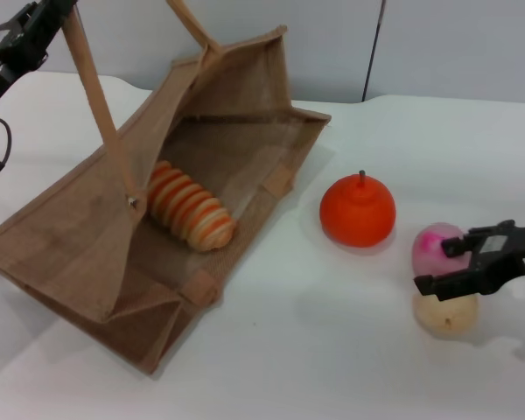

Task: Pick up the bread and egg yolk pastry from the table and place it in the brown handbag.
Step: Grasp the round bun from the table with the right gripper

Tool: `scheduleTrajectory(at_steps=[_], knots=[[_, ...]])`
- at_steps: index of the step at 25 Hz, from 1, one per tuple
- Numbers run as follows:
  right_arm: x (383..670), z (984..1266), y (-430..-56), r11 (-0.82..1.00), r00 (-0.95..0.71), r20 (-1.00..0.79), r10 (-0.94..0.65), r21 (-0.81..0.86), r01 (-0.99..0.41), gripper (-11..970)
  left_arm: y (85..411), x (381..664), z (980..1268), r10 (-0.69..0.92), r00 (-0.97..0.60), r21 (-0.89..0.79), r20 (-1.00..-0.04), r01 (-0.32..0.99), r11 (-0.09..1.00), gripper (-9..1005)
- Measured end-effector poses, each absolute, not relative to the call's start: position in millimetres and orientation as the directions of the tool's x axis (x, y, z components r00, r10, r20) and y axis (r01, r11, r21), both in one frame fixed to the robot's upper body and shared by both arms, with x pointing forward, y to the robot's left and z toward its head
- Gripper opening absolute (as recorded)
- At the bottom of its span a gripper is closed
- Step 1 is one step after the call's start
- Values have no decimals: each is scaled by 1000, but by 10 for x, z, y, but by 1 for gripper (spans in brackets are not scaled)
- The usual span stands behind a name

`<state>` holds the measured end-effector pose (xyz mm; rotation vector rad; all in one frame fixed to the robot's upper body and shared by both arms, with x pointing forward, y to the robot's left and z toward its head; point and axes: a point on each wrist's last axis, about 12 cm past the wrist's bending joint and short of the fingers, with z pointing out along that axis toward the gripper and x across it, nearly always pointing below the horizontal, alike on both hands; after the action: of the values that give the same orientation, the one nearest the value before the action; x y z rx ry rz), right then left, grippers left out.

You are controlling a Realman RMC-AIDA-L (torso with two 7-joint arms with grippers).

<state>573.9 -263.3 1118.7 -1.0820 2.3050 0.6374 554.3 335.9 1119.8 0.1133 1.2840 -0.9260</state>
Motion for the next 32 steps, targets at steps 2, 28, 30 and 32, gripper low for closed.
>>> scheduleTrajectory(at_steps=[2, 28, 30, 32], knots=[[5741, 11175, -2644, 577, -556, -611, -564, 190, -794, 885, 3358, 5547, 11199, -525, -11, -408, -851, 642, 649, 121], [5638, 11140, -2644, 541, -559, -508, -655, 200, -817, 882, 3371, 5555, 11187, -522, -14, -413, -853, 630, 658, 120], [5635, 11132, -2634, 538, -556, -501, -664, 197, -820, 882, 3371, 5556, 11188, -522, -14, -413, -853, 630, 658, 120], [5635, 11131, -2627, 536, -552, -500, -668, 192, -822, 882, 3372, 5557, 11187, -521, -14, -413, -853, 629, 659, 120]])
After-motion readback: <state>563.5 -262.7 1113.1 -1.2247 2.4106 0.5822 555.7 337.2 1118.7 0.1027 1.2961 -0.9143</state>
